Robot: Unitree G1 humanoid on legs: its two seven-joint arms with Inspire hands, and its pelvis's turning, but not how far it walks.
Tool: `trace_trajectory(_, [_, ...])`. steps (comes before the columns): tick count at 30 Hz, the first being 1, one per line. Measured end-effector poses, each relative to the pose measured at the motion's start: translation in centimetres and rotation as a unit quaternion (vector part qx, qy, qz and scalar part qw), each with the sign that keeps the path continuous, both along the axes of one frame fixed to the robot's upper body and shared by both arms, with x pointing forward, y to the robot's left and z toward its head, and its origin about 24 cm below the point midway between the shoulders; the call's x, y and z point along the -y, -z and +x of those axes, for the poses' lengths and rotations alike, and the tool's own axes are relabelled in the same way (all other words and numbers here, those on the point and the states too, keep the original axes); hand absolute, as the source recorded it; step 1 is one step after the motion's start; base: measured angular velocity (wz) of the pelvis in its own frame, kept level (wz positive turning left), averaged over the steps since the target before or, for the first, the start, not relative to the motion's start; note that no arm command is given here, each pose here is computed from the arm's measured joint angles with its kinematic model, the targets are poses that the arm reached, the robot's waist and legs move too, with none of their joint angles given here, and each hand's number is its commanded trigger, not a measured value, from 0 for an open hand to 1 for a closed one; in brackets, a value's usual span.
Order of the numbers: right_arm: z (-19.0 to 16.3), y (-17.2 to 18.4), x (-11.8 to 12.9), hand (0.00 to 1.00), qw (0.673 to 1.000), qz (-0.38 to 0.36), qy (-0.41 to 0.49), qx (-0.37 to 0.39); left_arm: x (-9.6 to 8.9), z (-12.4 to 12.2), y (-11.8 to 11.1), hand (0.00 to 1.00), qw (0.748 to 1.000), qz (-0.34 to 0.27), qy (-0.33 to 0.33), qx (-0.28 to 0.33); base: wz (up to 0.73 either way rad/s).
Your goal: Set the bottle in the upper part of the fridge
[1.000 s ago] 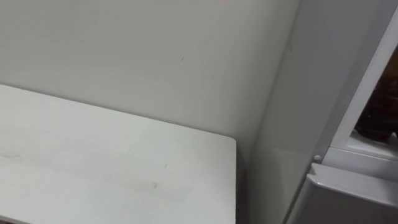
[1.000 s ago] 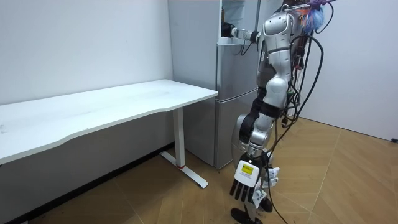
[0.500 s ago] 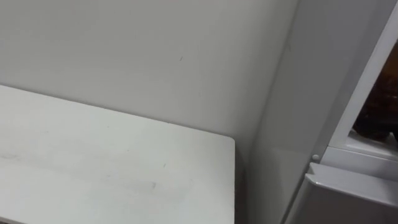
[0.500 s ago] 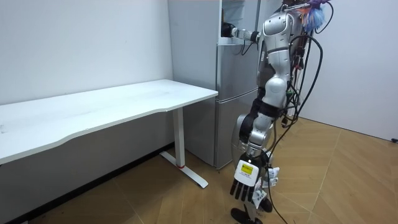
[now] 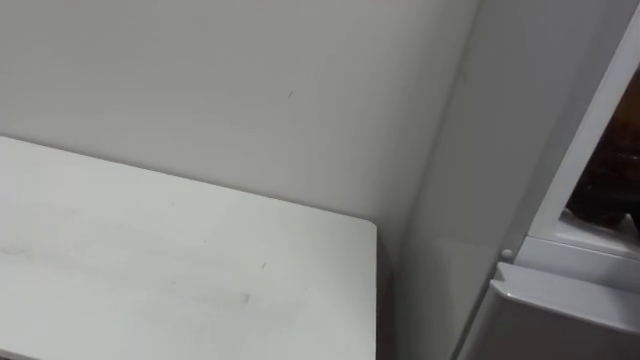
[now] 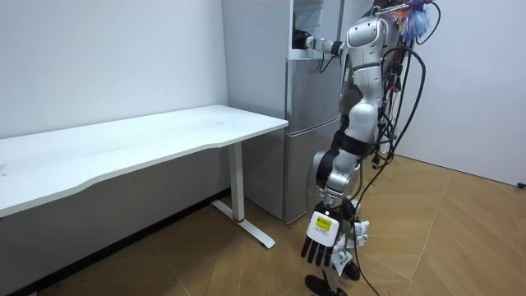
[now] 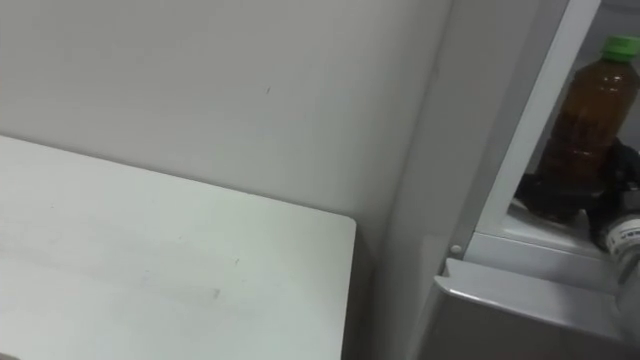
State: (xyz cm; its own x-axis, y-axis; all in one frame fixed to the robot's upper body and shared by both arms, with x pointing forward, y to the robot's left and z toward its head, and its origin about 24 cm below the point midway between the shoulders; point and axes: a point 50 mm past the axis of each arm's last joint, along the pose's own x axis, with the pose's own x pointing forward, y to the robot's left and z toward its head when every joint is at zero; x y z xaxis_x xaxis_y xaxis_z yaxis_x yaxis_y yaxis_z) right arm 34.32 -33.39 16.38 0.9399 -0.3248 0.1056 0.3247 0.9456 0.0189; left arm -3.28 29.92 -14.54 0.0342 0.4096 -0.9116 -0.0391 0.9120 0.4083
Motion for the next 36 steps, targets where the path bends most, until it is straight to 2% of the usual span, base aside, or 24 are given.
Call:
trace_trajectory(14, [0.0, -0.9, -0.5, 0.00, 0.997, 0.060, -0.016, 0.041, -0.2, 0.4, -0.1, 0.00, 1.000, 0.014, 0.003, 0.009, -0.01])
trace_trajectory(36, [-2.2, -2.1, -2.3, 0.00, 0.994, 0.056, -0.027, 0.095, 0.1, 0.3, -0.1, 0.00, 1.000, 0.023, -0.004, 0.017, -0.01])
